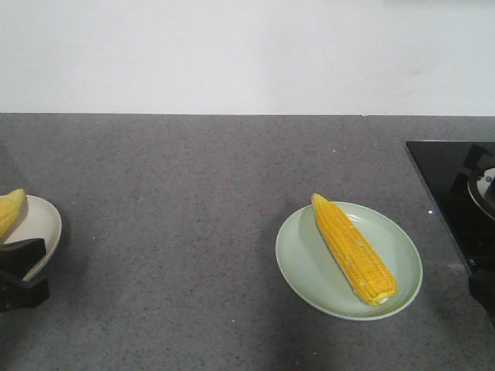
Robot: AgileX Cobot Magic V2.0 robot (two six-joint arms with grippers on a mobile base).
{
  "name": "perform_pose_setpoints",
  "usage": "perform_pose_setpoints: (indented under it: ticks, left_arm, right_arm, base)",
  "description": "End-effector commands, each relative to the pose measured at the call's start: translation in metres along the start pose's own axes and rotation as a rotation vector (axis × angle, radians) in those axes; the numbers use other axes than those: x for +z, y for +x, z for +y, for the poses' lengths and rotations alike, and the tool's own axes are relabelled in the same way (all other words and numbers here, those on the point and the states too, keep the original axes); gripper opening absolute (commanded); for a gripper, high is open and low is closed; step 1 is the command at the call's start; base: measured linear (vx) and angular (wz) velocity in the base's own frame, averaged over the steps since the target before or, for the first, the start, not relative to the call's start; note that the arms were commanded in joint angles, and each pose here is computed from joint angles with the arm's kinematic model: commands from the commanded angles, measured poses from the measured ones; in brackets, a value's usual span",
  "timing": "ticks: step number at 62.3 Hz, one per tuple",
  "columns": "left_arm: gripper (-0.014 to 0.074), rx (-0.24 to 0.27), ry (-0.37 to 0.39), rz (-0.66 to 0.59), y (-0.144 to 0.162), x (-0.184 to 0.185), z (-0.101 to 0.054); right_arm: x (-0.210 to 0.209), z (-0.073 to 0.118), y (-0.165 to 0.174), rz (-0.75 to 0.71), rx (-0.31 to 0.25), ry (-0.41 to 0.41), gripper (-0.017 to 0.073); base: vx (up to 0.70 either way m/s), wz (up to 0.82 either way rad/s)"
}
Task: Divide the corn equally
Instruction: 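Raise the open left gripper away from the cream plate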
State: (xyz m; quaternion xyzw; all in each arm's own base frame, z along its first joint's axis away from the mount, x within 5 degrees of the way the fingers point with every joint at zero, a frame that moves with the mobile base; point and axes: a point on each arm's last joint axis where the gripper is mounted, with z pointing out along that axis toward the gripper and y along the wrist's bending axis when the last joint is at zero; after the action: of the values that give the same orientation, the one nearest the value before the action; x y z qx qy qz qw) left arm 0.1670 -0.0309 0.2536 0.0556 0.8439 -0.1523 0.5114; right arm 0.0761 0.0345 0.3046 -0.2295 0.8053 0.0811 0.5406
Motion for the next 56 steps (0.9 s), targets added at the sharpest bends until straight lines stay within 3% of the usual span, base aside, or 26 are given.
perform_pose_setpoints:
  ticks: [1,16,30,56]
  left_arm:
    - [-0.0006,-0.016,-0.013,-0.049,-0.011,-0.003,0.000]
    - [-0.0006,0.018,-0.062,-0.095,-0.014,-0.014,0.001]
    - [-0.0006,-0.026,-0.124,-0.195,-0.019,-0.038,0.001]
    - [-0.0006,0.009,-0.121,-0.323,-0.024,-0.064,-0.007]
  right_arm:
    - [-0.003,-0.003,-0.013,-0.079,0.005,0.031,-0.0006]
    - [-0.003,-0.003,-0.013,-0.079,0.005,0.031,-0.0006]
    - [-0.003,-0.003,-0.013,-0.079,0.004,0.032,-0.0004]
    - [-0.003,-0.003,-0.013,-0.079,0.004,0.032,-0.0006]
  base:
    - [0.00,0.00]
    - [0.00,0.00]
    - [0.00,0.00]
    - [0.00,0.00]
